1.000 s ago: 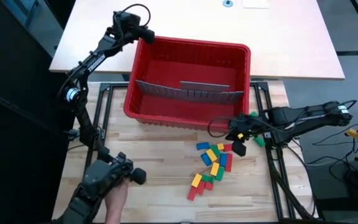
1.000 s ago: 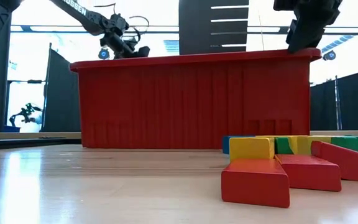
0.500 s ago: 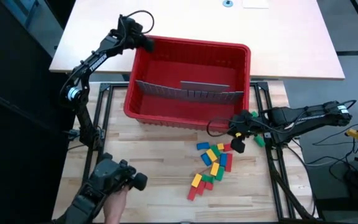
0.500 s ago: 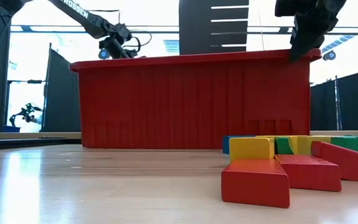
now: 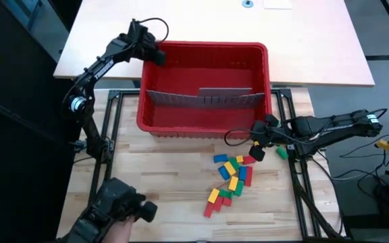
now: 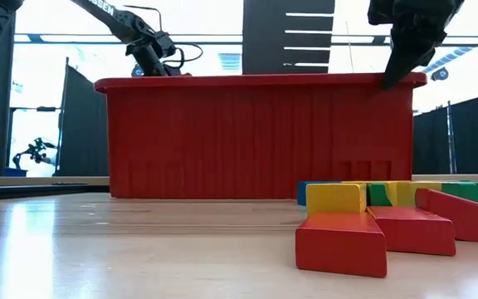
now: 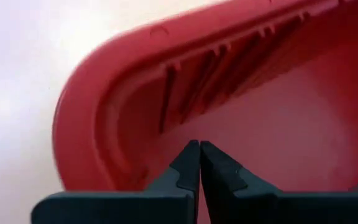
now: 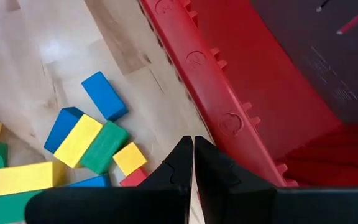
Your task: Sort blocks
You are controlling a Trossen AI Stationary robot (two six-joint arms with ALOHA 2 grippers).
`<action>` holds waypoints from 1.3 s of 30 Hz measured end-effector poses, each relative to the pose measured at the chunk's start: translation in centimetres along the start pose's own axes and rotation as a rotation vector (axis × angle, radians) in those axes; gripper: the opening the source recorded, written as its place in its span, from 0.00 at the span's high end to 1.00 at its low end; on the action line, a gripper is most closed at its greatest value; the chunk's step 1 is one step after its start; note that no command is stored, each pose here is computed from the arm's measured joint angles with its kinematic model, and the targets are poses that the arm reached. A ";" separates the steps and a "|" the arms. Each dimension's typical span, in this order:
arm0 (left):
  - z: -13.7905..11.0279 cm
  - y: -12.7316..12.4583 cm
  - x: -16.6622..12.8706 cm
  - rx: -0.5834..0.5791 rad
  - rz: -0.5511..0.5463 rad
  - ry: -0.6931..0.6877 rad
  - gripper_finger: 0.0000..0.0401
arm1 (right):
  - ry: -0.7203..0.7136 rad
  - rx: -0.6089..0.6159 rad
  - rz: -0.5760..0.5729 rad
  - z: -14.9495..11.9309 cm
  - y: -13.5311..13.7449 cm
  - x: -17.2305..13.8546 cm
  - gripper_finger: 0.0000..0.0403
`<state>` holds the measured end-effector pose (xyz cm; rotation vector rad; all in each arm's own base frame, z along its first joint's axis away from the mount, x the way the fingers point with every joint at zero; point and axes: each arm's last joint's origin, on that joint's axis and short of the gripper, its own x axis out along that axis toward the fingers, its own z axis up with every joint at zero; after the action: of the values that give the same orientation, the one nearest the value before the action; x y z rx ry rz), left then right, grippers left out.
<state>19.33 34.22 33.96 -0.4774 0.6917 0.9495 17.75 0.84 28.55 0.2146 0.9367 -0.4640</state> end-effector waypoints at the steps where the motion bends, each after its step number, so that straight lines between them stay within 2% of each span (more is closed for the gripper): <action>1: -0.1 -0.2 -0.3 0.002 -0.002 0.014 1.00 | -0.001 0.002 -0.006 0.0 0.0 0.0 1.00; 8: -1.6 -2.3 -1.8 0.073 -0.037 0.144 1.00 | -0.010 0.000 -0.041 -0.1 -0.2 -0.1 1.00; 18: -3.4 -5.5 -2.2 0.155 -0.088 0.297 1.00 | -0.028 0.001 -0.098 -0.3 -0.8 -0.5 1.00; 39: -6.5 -8.0 -3.7 0.253 -0.119 0.601 1.00 | -0.048 0.018 -0.097 -0.8 -1.5 -1.6 1.00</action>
<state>22.64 23.83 32.74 -0.5765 1.2938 0.5887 15.71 0.27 29.41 0.1741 0.8989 -0.5647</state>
